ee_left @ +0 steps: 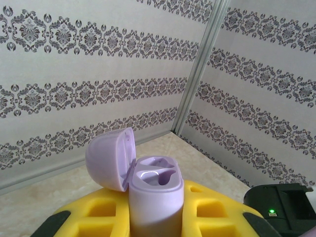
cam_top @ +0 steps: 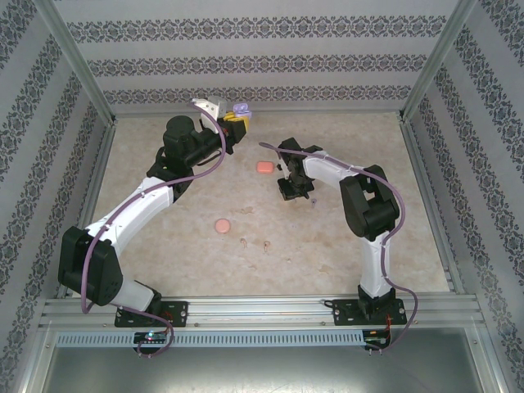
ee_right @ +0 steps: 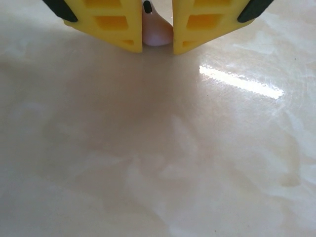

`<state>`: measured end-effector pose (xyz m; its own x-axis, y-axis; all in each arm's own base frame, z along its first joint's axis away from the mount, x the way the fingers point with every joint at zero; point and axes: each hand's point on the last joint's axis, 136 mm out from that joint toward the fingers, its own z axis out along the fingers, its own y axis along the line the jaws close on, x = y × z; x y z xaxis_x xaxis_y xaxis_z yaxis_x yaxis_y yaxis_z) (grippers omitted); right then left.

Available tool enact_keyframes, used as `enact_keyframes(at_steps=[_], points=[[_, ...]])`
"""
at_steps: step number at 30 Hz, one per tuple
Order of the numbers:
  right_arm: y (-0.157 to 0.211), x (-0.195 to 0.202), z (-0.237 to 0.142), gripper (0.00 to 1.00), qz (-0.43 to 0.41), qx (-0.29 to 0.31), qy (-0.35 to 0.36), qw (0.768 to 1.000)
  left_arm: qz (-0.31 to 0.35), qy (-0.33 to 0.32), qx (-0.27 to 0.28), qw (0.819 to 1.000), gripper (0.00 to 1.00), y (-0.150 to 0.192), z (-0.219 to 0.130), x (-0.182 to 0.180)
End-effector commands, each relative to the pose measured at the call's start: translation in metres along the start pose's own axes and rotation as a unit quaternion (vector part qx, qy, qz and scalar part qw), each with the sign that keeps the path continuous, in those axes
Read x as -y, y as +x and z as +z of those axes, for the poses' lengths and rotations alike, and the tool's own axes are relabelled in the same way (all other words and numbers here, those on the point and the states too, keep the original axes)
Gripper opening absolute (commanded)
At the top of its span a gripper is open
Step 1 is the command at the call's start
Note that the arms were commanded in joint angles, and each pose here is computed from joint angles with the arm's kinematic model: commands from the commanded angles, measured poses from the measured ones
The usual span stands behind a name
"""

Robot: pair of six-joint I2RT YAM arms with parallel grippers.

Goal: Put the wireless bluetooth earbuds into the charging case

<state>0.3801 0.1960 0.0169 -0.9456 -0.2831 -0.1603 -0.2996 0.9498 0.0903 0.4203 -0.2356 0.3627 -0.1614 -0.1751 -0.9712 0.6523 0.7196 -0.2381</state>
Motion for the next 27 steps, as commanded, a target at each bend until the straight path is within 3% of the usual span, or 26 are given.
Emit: enact_keyframes(at_steps=[1, 8, 16, 27], points=[[0.002, -0.003, -0.015, 0.18, 0.003, 0.012, 0.004, 1.000, 0.019, 0.017, 0.019, 0.999, 0.00, -0.018, -0.004, 0.010], [-0.015, -0.009, -0.063, 0.17, 0.019, 0.078, -0.017, 0.997, 0.056, 0.022, 0.031, 0.998, 0.00, -0.022, -0.011, 0.015], [-0.042, -0.019, -0.164, 0.17, 0.034, 0.205, -0.060, 0.976, 0.185, 0.065, 0.085, 0.977, 0.00, -0.016, -0.026, 0.040], [-0.052, -0.048, -0.338, 0.20, 0.014, 0.429, -0.141, 0.892, 0.210, 0.126, 0.103, 0.964, 0.00, -0.005, -0.031, 0.063]])
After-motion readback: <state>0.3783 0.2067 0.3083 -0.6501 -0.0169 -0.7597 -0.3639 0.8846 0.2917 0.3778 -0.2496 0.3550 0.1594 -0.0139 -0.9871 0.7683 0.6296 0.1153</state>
